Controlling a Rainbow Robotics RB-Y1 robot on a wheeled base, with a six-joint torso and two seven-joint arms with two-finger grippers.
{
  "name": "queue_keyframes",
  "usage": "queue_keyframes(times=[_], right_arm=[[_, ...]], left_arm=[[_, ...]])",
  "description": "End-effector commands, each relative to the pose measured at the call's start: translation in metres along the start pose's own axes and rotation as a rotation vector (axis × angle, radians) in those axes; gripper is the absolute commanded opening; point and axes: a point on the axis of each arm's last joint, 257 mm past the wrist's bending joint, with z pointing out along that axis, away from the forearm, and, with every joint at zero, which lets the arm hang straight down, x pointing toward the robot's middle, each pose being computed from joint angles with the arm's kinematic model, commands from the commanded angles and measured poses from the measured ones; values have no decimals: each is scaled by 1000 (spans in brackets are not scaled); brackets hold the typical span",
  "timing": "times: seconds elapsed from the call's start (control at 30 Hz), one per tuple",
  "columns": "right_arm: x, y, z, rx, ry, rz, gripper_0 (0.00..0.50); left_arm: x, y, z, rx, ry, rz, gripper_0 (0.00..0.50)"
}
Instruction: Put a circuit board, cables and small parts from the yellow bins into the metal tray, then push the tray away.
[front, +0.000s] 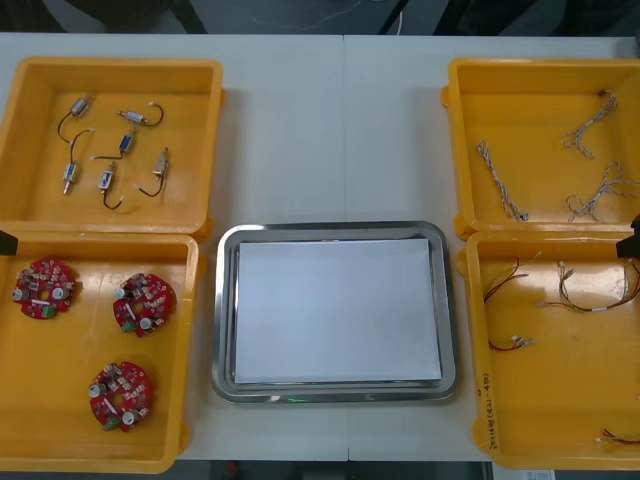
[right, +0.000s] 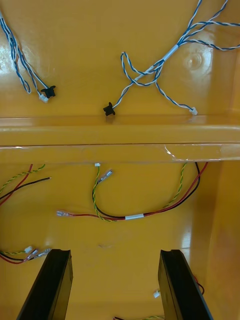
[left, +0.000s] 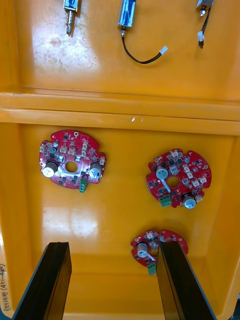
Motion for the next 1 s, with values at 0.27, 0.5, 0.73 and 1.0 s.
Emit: queue_keyframes(times=[0.27,0.5,0.73,1.0], right_arm=[[-12,6,-5,-6,-28,-11,500],[-12,6,-5,-6,-28,-11,500],[-12,6,-5,-6,-28,-11,500],[-12,6,-5,-6,-28,-11,500]], left_arm=[[2,0,-4,3,-12,57,500],[2,0,-4,3,-12,57,500],[2,0,-4,3,-12,57,500],[2,0,-4,3,-12,57,500]])
